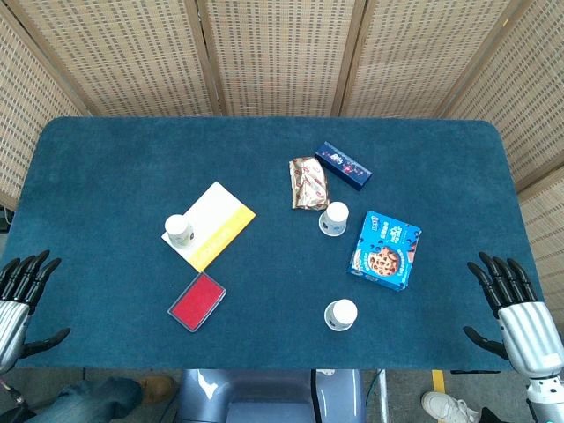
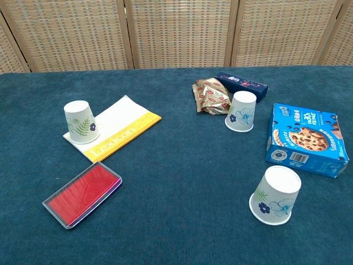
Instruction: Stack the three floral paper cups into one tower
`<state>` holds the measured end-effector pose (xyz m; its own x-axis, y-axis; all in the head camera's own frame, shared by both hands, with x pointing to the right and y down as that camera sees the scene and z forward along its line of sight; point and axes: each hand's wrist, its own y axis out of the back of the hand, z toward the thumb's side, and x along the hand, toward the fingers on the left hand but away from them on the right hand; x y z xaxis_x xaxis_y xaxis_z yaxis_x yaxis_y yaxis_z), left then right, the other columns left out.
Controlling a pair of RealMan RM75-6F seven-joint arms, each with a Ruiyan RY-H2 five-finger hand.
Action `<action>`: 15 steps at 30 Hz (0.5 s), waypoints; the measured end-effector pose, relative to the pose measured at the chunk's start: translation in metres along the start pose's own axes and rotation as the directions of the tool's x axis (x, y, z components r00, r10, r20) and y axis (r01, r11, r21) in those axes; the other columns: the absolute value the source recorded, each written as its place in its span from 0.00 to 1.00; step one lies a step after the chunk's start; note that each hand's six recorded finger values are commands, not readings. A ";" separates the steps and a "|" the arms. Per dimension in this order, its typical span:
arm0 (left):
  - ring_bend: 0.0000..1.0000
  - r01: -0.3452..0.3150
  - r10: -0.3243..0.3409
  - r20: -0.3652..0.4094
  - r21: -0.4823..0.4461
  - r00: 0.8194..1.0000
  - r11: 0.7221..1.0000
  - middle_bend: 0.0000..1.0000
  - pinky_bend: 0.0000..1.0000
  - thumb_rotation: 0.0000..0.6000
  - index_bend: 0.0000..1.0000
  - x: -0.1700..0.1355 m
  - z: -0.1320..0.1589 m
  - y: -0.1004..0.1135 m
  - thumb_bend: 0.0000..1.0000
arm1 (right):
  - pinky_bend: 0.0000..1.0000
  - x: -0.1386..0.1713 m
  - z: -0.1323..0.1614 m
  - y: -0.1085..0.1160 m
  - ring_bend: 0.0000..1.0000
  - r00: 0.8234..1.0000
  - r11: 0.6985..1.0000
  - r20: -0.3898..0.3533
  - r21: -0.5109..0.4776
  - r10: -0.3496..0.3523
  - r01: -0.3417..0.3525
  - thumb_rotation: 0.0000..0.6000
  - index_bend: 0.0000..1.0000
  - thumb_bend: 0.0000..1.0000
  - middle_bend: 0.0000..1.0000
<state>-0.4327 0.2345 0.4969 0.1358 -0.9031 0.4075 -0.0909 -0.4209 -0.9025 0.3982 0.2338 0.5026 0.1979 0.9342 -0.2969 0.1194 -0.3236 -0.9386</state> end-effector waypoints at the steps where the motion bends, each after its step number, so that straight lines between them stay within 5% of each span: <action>1: 0.00 0.000 0.000 -0.001 0.000 1.000 1.000 0.00 0.00 1.00 0.00 0.000 0.000 0.000 0.00 | 0.00 0.000 0.000 0.000 0.00 1.000 1.000 0.000 0.000 0.002 -0.002 1.00 0.07 0.00 0.00; 15: 0.00 0.004 -0.003 -0.020 0.018 1.000 1.000 0.00 0.00 1.00 0.00 0.007 -0.002 -0.005 0.00 | 0.00 -0.042 0.012 -0.011 0.00 0.994 0.998 -0.087 -0.015 0.063 -0.065 1.00 0.17 0.00 0.07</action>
<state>-0.4332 0.2304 0.5045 0.1167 -0.9032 0.4131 -0.0724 -0.4225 -0.9034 0.3763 0.1997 0.5238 0.2887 0.8953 -0.3392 0.1210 -0.3855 -0.9147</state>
